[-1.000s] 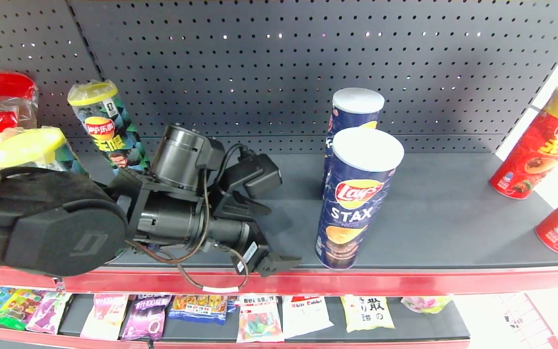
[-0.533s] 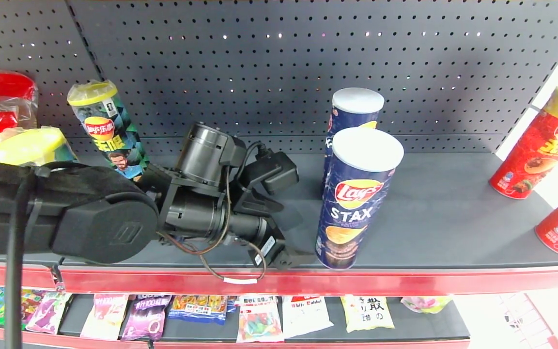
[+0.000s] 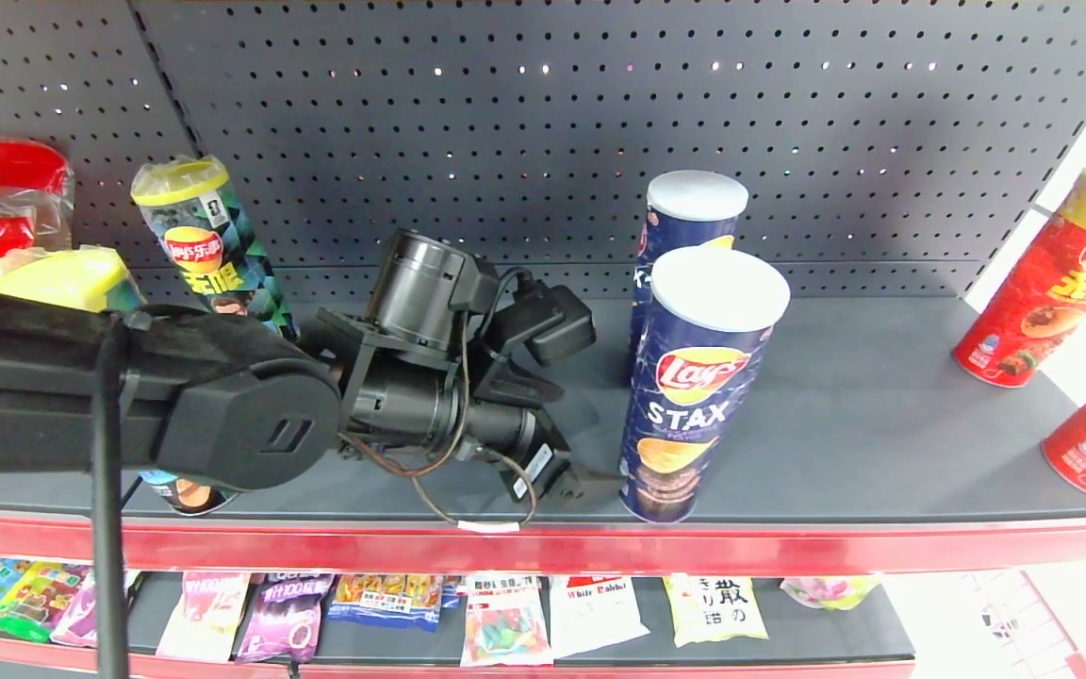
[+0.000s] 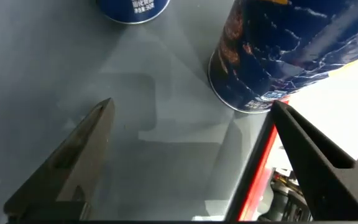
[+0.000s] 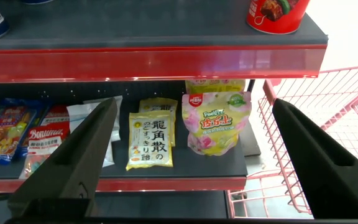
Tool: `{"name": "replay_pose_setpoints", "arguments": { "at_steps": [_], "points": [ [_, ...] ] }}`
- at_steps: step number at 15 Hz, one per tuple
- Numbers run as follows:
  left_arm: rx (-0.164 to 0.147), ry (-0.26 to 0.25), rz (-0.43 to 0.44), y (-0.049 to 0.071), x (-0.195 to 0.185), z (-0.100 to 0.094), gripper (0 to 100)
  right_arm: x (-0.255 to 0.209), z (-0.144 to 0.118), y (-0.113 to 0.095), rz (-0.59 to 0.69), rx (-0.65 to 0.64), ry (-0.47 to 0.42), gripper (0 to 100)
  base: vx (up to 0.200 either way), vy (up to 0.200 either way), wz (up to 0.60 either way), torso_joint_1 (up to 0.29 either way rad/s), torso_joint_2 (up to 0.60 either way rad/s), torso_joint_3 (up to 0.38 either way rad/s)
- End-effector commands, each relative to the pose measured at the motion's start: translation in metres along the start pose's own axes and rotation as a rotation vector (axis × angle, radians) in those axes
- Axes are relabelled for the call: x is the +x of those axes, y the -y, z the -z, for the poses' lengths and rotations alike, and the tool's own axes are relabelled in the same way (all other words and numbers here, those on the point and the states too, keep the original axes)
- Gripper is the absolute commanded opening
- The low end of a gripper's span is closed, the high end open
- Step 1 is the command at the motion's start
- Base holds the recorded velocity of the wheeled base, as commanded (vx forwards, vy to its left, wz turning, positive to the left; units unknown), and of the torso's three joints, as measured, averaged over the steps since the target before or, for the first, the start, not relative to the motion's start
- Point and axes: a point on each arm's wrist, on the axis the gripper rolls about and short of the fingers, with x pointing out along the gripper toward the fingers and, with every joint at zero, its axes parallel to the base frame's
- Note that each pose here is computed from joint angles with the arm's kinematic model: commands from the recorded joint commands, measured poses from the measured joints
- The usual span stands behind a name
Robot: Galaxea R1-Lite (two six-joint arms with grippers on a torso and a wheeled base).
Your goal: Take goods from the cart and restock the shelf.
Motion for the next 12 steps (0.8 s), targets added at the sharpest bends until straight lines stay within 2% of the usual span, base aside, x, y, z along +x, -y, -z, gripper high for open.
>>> {"name": "replay_pose_setpoints", "arguments": {
  "at_steps": [1, 12],
  "points": [
    [0.000, 0.001, -0.001, -0.0009, 0.0017, -0.0006, 100, 0.0001, 0.0000, 0.0000, -0.001, 0.000, -0.001, 100, 0.000, 0.000, 0.00, 0.000, 0.00, 0.000],
    [0.004, 0.008, -0.001, -0.0020, 0.0053, -0.0036, 100, 0.0001, 0.0000, 0.0000, 0.001, 0.000, -0.001, 100, 0.000, 0.000, 0.00, 0.000, 0.00, 0.000]
  ]
}}
